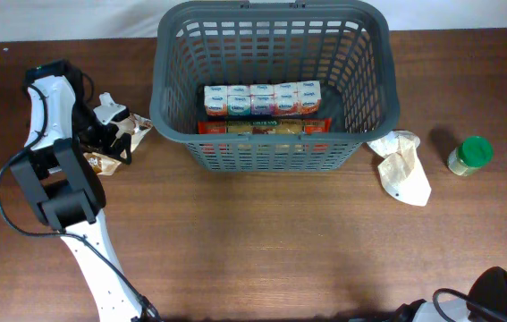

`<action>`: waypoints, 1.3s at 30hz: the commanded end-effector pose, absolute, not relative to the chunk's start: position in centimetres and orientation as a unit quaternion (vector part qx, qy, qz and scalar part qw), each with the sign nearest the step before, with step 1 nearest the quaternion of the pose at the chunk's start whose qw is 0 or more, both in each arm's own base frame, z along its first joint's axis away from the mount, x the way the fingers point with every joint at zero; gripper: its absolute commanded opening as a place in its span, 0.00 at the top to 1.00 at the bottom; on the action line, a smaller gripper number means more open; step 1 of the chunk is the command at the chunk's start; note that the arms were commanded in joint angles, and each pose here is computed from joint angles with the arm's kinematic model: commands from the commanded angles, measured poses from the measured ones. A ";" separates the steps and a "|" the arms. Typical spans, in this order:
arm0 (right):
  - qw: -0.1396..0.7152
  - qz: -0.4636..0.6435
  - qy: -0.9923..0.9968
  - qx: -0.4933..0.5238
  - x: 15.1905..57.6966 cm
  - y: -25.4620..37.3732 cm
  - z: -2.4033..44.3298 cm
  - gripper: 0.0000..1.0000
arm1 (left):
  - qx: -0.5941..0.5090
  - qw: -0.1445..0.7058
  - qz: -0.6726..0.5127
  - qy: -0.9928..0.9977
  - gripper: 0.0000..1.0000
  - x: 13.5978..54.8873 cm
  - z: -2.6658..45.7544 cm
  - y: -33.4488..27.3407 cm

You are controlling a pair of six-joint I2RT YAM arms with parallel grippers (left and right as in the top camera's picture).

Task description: Pack container

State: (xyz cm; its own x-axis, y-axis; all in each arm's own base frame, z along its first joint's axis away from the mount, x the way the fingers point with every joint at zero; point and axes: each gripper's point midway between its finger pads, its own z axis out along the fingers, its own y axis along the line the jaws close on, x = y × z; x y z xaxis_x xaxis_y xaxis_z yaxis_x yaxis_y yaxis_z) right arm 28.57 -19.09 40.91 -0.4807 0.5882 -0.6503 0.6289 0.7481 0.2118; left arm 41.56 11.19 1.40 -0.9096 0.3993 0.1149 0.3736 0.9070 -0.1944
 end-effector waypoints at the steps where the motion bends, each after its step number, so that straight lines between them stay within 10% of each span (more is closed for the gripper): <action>1: 0.370 -0.034 0.858 0.355 28.3 -19.3 41.1 0.01 | -0.215 0.101 0.112 -0.965 0.00 40.2 -0.7 10.2; 16: 0.370 -0.034 0.858 0.355 28.3 -19.3 41.1 0.01 | -0.229 0.181 0.059 -0.955 0.31 36.2 -4.8 12.2; 17: 0.370 -0.034 0.858 0.355 28.3 -19.3 41.1 0.01 | -0.229 0.180 0.059 -0.955 0.40 36.2 -4.8 12.2; 19: 0.370 -0.034 0.858 0.355 28.3 -19.3 41.1 0.01 | -0.229 0.181 0.059 -0.955 0.98 36.2 -4.8 12.2; 31: 0.370 -0.034 0.858 0.355 28.3 -19.3 41.1 0.01 | -0.124 0.128 0.016 -0.984 0.99 39.8 -2.3 13.7; 39: 0.370 -0.034 0.858 0.355 28.3 -19.3 41.1 0.01 | -0.075 -0.030 -0.053 -0.995 0.98 47.0 10.4 16.0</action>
